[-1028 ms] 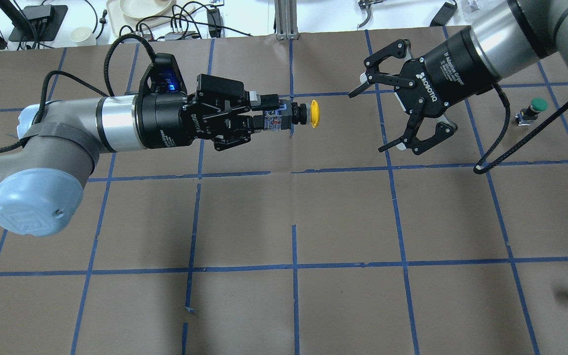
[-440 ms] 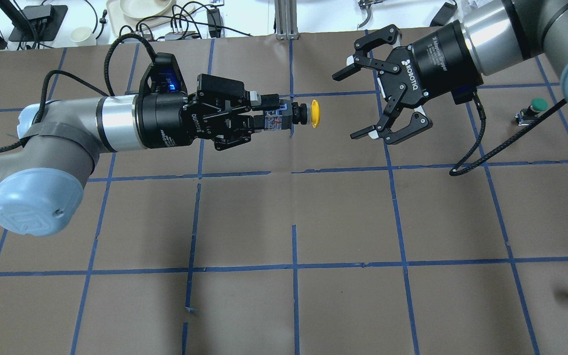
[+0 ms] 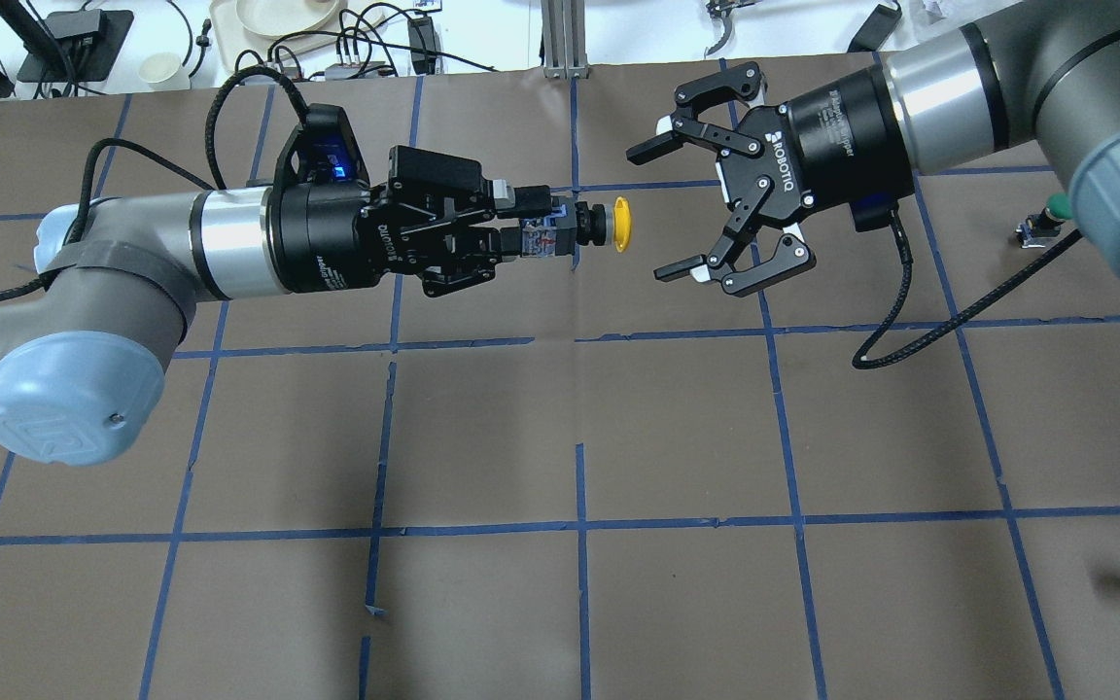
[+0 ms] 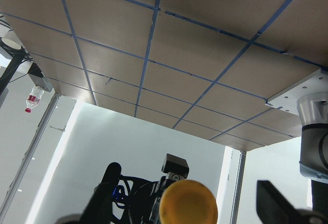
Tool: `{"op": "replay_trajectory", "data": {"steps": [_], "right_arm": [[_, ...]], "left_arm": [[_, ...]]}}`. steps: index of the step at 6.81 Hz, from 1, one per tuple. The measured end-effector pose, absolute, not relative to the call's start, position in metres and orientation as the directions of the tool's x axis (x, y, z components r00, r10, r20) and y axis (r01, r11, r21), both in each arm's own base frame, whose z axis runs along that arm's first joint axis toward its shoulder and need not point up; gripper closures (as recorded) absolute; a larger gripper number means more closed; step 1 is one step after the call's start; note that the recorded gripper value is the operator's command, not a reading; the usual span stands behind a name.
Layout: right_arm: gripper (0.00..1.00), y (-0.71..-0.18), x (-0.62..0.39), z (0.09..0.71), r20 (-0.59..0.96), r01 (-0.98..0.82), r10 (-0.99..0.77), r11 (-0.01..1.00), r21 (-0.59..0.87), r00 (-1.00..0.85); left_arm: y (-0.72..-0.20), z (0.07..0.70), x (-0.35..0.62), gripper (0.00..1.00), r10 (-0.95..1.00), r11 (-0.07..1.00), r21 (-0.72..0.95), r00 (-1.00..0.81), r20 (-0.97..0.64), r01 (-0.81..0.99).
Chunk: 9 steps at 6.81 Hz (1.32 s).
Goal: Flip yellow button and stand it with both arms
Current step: 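Hold the button still with the left gripper while the right gripper approaches its yellow cap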
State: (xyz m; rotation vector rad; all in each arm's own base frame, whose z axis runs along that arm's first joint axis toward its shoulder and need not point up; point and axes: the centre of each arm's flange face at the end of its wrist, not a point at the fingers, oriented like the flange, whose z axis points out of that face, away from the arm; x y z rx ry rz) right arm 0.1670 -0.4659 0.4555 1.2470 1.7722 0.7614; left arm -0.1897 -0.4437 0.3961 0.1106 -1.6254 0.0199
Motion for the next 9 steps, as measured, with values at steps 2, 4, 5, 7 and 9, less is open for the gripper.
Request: {"op": "replay_trajectory", "data": {"steps": [2, 4, 5, 7, 9], "right_arm": [[0.01, -0.465, 0.169, 0.455, -0.277, 0.422, 0.948, 0.317, 0.85, -0.155], [0.01, -0.463, 0.171, 0.453, -0.263, 0.404, 0.954, 0.298, 0.865, -0.141], [0.01, -0.462, 0.172, 0.45, -0.256, 0.387, 0.958, 0.286, 0.877, -0.13], [0.1, -0.46, 0.174, 0.446, -0.247, 0.361, 0.962, 0.272, 0.892, -0.115], [0.36, -0.457, 0.183, 0.443, -0.239, 0.352, 0.962, 0.27, 0.896, -0.128]], "left_arm": [[-0.444, 0.396, -0.19, 0.84, -0.058, 0.995, 0.054, -0.054, 0.997, -0.084], [-0.444, 0.396, -0.19, 0.84, -0.058, 0.995, 0.053, -0.054, 0.997, -0.084], [-0.443, 0.396, -0.19, 0.84, -0.056, 0.995, 0.052, -0.054, 0.997, -0.084], [-0.444, 0.395, -0.19, 0.84, -0.052, 0.995, 0.047, -0.055, 0.997, -0.083], [-0.444, 0.397, -0.19, 0.84, -0.044, 0.996, 0.039, -0.056, 0.997, -0.083]]}}
